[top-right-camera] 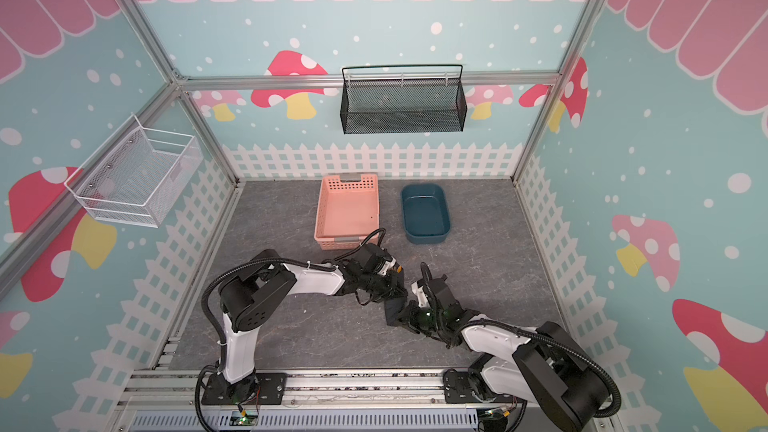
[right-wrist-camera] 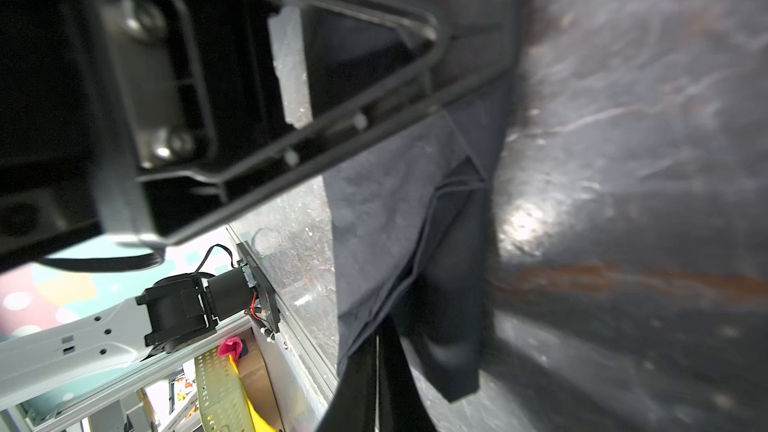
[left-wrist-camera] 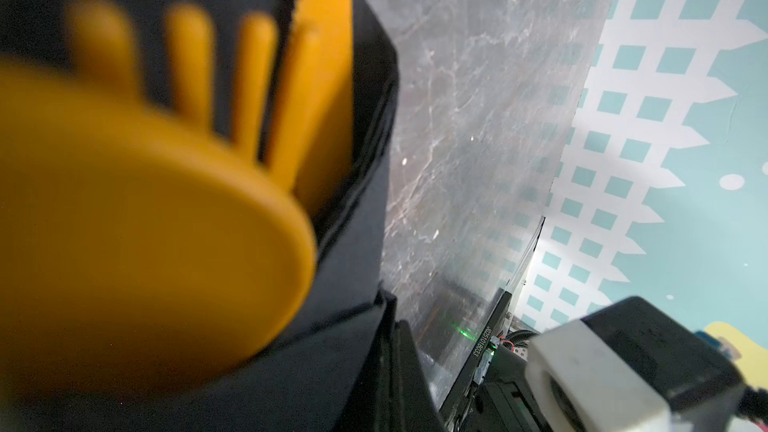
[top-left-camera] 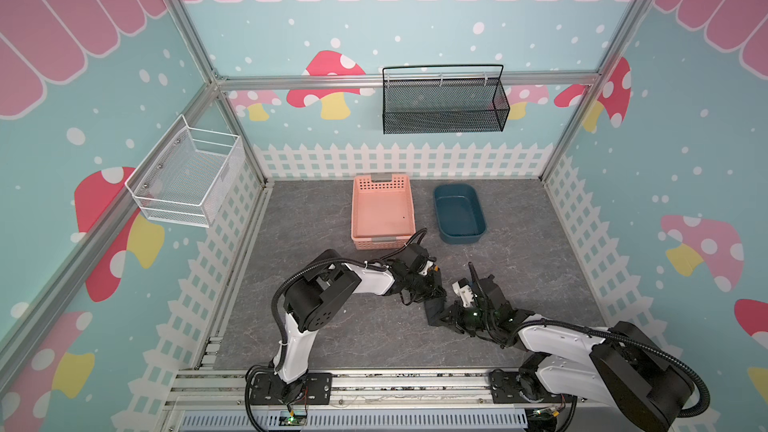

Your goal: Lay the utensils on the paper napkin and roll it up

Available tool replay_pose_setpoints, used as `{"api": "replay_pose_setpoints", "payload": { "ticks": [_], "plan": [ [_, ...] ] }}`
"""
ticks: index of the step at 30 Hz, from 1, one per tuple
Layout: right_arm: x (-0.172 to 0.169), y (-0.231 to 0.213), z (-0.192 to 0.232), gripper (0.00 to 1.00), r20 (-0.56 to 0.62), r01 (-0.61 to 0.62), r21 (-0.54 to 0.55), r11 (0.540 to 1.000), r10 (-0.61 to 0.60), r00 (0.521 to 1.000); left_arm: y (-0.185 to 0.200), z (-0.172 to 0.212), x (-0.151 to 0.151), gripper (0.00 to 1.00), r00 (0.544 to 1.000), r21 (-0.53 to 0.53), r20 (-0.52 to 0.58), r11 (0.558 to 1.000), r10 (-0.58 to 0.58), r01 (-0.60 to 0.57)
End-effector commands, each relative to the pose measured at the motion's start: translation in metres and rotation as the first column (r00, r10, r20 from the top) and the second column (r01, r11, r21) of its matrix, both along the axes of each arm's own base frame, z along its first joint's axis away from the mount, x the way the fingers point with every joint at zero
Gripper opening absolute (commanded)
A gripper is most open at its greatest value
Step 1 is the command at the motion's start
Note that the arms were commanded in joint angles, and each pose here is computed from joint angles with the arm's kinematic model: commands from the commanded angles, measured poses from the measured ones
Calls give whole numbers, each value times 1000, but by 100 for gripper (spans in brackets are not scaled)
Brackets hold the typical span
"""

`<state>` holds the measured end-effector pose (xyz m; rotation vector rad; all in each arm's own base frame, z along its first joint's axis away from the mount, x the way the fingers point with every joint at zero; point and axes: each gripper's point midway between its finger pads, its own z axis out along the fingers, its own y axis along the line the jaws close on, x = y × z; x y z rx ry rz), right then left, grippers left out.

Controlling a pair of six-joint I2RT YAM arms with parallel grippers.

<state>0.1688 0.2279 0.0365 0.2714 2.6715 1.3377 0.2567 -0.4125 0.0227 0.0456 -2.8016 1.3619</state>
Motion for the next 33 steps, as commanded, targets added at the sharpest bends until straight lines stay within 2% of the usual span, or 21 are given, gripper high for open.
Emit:
{"api": "replay_pose_setpoints", "payload": {
  "ticks": [1,11,18,24,33],
  "plan": [
    [1,2,4,7,4,8,37,999,-8,1000,6,-7,2,0,999,28,-14,999,40,-39],
    [-13,0,-14,8,-53,-29,23,999,30,998,6,-7,2,0,999,27,-14,999,40,-40],
    [-17,-9,-30,7,-88,-14,-34,999,11,996,4,-5,4,0,999,18,-12,999,40,-40],
    [-4,-5,-7,8,-10,13,6,1000,-13,1000,3,-5,4,0,999,20,-16,999,38,-38],
    [0,-4,-11,8,-23,16,-20,1000,-16,1000,3,-4,4,0,999,19,-13,999,35,-35]
  ]
}}
